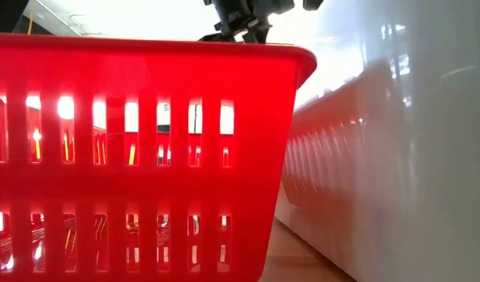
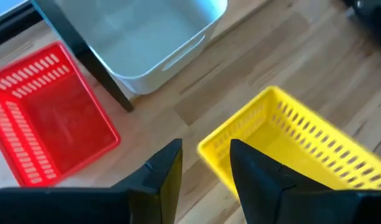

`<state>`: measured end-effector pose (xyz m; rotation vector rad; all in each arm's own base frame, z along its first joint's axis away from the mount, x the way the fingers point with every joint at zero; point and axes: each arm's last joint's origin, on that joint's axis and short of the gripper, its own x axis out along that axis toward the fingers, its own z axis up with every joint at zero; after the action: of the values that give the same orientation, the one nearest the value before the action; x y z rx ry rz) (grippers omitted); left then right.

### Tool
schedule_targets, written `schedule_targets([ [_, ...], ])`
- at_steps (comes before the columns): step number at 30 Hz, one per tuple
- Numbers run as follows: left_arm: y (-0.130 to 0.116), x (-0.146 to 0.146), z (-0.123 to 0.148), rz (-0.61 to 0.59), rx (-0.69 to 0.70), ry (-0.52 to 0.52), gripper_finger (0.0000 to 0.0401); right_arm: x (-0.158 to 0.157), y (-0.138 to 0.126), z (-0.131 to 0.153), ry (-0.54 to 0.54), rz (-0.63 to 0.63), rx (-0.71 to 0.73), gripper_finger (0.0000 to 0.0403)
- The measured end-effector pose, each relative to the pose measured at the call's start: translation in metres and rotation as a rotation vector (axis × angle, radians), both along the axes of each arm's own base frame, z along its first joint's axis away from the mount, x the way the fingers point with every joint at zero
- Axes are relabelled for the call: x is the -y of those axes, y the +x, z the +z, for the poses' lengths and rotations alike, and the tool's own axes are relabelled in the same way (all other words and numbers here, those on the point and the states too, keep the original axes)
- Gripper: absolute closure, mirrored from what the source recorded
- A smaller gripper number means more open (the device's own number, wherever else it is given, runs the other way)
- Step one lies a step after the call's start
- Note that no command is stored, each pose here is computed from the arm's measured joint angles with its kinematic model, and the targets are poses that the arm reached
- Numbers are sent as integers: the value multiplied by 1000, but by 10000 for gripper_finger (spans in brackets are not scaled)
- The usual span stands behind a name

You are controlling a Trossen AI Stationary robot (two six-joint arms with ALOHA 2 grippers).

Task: Stack baskets on shelf by color
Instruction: Put the top right yellow bin on the shelf

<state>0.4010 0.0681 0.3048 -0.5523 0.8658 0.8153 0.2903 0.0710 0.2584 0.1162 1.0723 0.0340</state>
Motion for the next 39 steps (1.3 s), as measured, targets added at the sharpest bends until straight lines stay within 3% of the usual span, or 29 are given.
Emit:
schedule_targets([
  [7,-9,-22,9,-158,-23,-20,282,1,-10,7,63,-51,-27,403],
  [21,-61,-53,71,-353,-15,214,286,9,-50,41,57,-190,7,403],
  [30,-81,-71,87,-320,1,269,286,32,-86,64,-156,-306,74,403],
  [39,-88,-88,88,-252,7,264,286,72,-116,86,-432,-279,128,403],
])
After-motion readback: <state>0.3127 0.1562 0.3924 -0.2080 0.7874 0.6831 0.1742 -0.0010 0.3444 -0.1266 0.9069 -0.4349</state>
